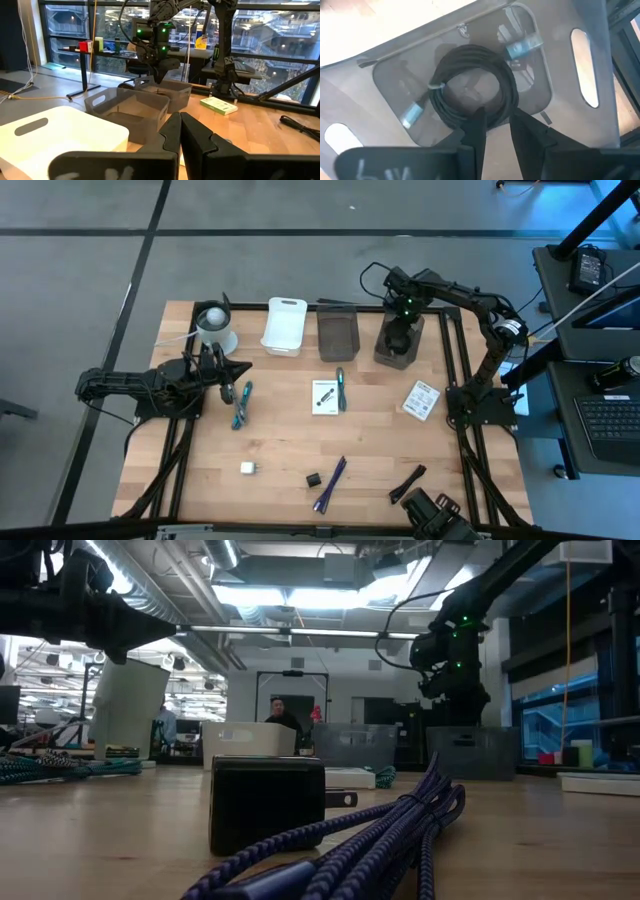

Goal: Pick and place items into bin
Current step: Put the top black charger cable into the right black bin, then put the white charger adapter into the white bin

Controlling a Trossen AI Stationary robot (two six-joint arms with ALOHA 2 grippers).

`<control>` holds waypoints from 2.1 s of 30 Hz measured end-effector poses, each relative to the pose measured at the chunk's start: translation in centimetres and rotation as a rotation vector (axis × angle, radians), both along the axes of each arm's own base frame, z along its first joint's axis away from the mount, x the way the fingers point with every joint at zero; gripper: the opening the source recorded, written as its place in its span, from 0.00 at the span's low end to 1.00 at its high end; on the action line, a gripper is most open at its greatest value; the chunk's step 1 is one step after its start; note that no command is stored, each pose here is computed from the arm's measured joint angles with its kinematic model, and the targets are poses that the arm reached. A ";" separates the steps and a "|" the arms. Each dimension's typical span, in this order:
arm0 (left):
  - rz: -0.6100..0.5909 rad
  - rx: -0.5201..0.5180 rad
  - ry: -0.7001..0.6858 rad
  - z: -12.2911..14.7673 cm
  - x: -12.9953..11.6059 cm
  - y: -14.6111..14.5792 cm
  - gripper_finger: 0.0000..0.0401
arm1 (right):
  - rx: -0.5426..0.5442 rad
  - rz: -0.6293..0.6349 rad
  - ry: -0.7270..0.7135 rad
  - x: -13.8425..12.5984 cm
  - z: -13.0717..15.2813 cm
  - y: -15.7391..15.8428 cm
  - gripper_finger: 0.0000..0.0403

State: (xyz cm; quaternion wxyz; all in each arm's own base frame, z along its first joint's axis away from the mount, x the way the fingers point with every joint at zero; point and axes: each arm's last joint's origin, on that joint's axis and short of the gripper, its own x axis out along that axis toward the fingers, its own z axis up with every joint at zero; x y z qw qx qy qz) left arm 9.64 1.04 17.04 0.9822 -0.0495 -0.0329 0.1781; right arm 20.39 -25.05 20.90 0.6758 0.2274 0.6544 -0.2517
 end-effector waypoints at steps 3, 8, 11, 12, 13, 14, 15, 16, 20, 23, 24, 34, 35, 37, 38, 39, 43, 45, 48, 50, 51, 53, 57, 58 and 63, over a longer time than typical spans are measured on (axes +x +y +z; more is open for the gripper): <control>0.000 0.000 0.000 0.0 0.0 0.0 0.01 | -0.001 -0.002 0.000 0.0 0.0 0.0 0.23; 0.000 0.000 0.000 0.0 0.0 0.0 0.01 | 0.004 -0.027 0.004 -0.2 0.3 0.2 0.23; 0.000 0.000 0.000 0.0 0.0 0.0 0.01 | -0.019 -0.076 -0.008 -0.6 1.5 0.7 0.22; 0.000 0.000 0.000 0.0 0.0 0.0 0.01 | -0.030 -0.095 -0.012 -0.8 2.0 0.9 0.22; 0.000 0.000 0.000 0.0 0.0 0.0 0.01 | -0.043 -0.118 -0.017 -1.0 2.7 1.2 0.21; 0.000 0.000 0.000 0.0 0.0 0.0 0.01 | -0.058 -0.144 -0.027 -1.3 3.3 1.5 0.20; -0.001 0.000 0.000 0.0 0.0 0.0 0.01 | -0.071 -0.166 -0.041 -1.6 4.0 1.8 0.19; 0.000 0.000 0.000 0.0 0.0 0.0 0.01 | -0.085 -0.193 -0.058 -1.9 4.9 2.2 0.17; -0.001 0.000 -0.002 0.0 0.0 0.0 0.01 | -0.136 -0.311 -0.144 -3.3 8.2 4.3 0.09; -0.005 -0.023 -0.041 0.3 0.0 0.0 0.01 | -0.133 -0.375 -0.212 -3.7 10.0 6.5 0.02; -0.004 -0.030 -0.052 0.4 0.0 0.0 0.01 | -0.124 -0.378 -0.244 -3.5 10.4 7.5 0.01; -0.008 -0.017 -0.055 0.5 0.0 0.0 0.01 | -0.040 -0.431 -0.502 0.9 8.4 18.3 0.01; -0.018 -0.032 -0.061 0.5 0.0 0.0 0.01 | -0.028 -0.426 -0.532 1.3 7.8 19.6 0.01; -0.037 -0.063 -0.072 0.5 0.0 -0.1 0.01 | -0.001 -0.391 -0.602 2.0 6.8 21.8 0.02; -0.045 -0.074 -0.076 0.5 0.0 -0.1 0.01 | 0.018 -0.367 -0.630 2.3 6.2 22.9 0.02; -0.051 -0.078 -0.077 0.5 0.0 -0.1 0.01 | 0.036 -0.350 -0.654 2.5 5.7 24.0 0.02; -0.054 -0.079 -0.077 0.5 0.0 -0.1 0.01 | 0.105 -0.278 -0.689 2.8 3.5 27.5 0.02; -0.077 -0.079 -0.077 0.5 0.0 -0.2 0.01 | 0.140 -0.292 -0.637 2.4 2.3 28.7 0.02; -0.143 -0.079 -0.076 0.7 0.0 -0.4 0.01 | 0.195 -0.382 -0.594 1.9 1.3 30.0 0.02; -0.180 -0.087 -0.069 1.3 0.0 -0.5 0.01 | 0.194 -0.388 -0.581 1.7 1.0 30.6 0.01; -0.188 -0.095 -0.050 1.4 0.0 -0.5 0.00 | 0.183 -0.378 -0.589 1.6 1.0 30.9 0.01; -0.194 -0.105 0.004 1.8 0.1 -0.5 0.01 | 0.157 -0.360 -0.609 1.5 1.1 31.4 0.01; -0.207 -0.113 0.090 3.1 0.5 -0.7 0.00 | 0.106 -0.271 -0.621 1.3 1.1 31.9 0.02; -0.216 -0.114 0.110 3.3 0.8 -0.8 0.00 | 0.090 -0.238 -0.625 1.2 1.1 32.1 0.02; -0.264 -0.131 0.224 5.0 2.7 -1.7 0.00 | 0.024 -0.077 -0.641 1.1 1.1 32.7 0.01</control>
